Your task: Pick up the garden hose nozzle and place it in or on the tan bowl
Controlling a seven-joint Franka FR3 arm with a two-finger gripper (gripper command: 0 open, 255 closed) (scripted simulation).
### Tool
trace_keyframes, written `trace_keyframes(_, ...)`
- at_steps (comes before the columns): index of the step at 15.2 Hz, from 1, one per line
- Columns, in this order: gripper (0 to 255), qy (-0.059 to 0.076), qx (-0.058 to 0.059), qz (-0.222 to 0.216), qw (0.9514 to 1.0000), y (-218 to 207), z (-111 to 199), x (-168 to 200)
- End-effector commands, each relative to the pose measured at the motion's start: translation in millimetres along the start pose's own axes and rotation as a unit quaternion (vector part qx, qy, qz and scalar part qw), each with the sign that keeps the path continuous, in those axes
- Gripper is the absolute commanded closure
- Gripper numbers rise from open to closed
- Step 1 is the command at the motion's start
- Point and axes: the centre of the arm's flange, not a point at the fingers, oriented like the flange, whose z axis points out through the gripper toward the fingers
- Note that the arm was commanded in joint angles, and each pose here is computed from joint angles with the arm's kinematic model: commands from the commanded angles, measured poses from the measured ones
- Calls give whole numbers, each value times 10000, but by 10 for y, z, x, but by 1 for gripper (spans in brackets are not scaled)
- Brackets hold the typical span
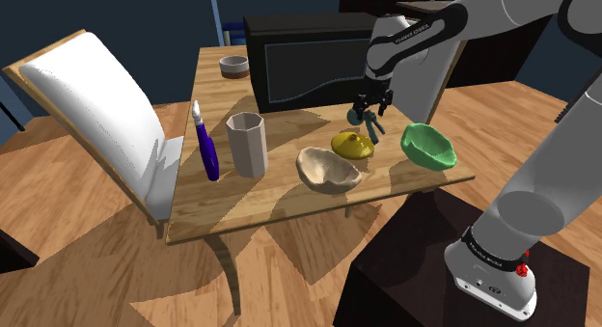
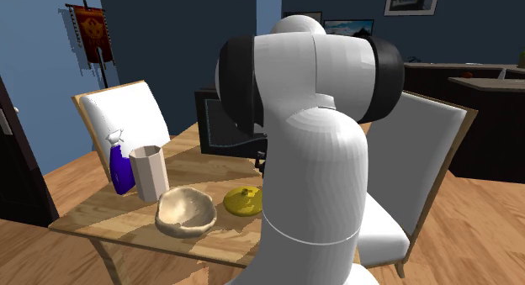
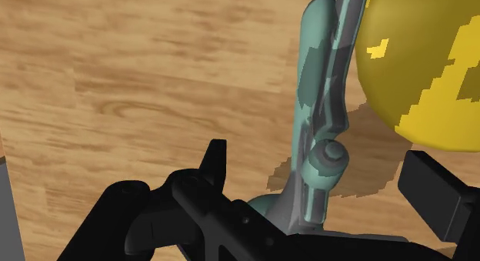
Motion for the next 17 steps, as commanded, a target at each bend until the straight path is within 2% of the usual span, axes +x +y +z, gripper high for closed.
trace_keyframes(1, 0, 2, 0, 0, 10000, 4, 7, 3)
trace_keyframes(5, 0, 2, 0, 0, 10000, 4, 7, 3)
trace_keyframes(6, 255, 2, 0, 0, 10000, 4, 7, 3)
trace_keyframes(15, 255, 2, 0, 0, 10000, 4, 7, 3)
trace_keyframes(17, 255, 2, 0, 0, 10000, 6, -99, 2)
